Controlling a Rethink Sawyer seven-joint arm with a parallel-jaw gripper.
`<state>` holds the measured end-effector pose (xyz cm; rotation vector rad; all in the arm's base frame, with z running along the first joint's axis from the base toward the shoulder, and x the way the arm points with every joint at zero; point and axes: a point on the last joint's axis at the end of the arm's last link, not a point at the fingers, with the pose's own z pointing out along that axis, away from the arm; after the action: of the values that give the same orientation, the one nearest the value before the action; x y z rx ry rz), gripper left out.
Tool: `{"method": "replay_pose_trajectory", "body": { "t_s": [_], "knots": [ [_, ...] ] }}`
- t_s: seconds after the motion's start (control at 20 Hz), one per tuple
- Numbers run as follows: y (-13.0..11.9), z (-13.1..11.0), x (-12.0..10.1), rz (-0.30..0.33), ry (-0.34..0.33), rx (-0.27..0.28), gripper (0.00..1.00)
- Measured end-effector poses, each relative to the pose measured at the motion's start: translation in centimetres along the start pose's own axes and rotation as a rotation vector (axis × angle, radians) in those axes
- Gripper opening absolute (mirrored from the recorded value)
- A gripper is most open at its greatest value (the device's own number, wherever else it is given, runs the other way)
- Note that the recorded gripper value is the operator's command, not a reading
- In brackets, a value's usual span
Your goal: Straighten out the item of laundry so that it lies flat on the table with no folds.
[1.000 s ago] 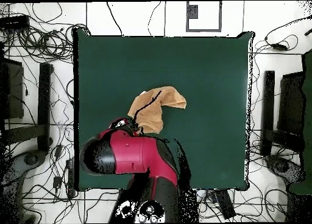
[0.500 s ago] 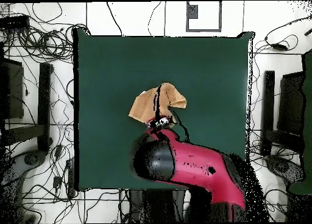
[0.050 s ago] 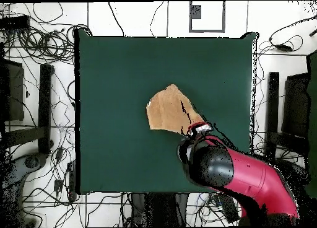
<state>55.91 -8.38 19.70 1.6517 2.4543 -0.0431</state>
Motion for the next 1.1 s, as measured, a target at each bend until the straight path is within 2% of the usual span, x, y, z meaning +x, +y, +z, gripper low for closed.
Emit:
{"method": "replay_pose_trajectory", "body": {
  "t_s": [0.15, 0.5, 1.0, 1.1],
  "knots": [
    [-0.2, 0.4, 0.5, -0.026, 0.008, 0.003, 0.00],
    [1.0, 0.9, 2.8, -0.132, 0.025, -0.013, 0.00],
    [1.9, 1.0, 4.3, -0.204, 0.023, -0.026, 0.00],
    [2.1, 0.9, 5.1, -0.236, 0.015, -0.026, 0.00]
  ]
}}
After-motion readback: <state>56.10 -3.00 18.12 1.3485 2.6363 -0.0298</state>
